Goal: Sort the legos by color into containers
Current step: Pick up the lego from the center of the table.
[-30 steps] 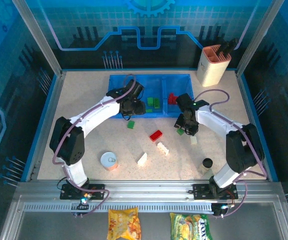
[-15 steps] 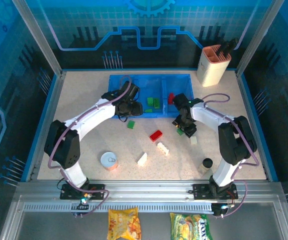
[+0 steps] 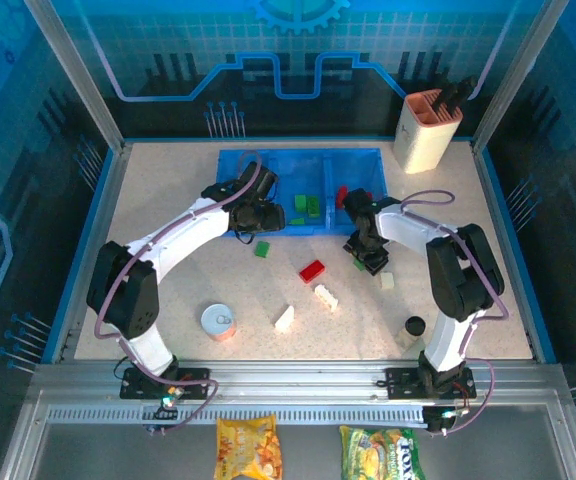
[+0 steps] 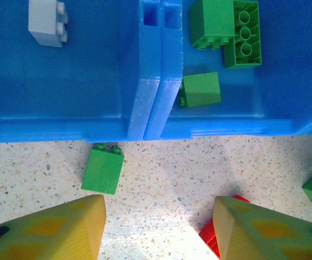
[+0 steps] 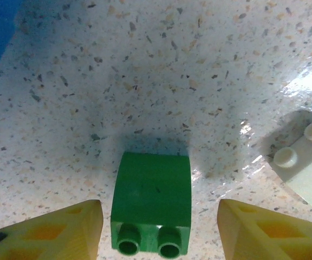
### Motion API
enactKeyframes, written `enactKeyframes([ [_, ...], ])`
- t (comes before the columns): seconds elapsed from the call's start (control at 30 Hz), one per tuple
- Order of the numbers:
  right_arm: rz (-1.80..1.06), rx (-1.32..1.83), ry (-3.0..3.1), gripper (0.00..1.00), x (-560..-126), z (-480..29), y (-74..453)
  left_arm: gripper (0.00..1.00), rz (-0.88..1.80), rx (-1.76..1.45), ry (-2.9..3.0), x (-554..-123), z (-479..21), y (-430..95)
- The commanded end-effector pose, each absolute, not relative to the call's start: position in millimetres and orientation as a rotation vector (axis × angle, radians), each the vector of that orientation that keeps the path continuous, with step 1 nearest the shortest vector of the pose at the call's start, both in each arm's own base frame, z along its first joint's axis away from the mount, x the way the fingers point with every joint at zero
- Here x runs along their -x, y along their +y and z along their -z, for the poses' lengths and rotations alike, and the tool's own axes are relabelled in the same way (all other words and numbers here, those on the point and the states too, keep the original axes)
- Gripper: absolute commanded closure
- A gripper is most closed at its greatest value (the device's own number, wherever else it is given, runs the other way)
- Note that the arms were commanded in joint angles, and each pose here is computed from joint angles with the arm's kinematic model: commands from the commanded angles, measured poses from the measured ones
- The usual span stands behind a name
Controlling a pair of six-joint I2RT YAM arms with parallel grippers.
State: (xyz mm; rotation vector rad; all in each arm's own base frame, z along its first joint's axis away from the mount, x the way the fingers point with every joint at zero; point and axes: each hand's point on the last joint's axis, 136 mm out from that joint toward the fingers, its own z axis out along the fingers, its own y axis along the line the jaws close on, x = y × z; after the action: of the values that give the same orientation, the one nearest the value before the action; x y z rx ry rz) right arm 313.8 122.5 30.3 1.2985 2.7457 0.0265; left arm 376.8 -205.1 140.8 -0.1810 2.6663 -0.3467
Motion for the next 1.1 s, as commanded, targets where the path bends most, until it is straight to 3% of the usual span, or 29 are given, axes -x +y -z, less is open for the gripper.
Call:
enactKeyframes([
  [0.0, -0.013, -1.353, 2.73, 0.42, -316.6, -23.7, 120.6, 0.44, 0.375, 0.179, 2.647, -374.4, -153.3, -202.0],
  [1.07, -0.028, -1.263, 2.739, 0.66, -311.9, -35.1, 117.9, 0.44, 0.377, 0.19, 2.644, -373.7, -154.9, -196.8],
])
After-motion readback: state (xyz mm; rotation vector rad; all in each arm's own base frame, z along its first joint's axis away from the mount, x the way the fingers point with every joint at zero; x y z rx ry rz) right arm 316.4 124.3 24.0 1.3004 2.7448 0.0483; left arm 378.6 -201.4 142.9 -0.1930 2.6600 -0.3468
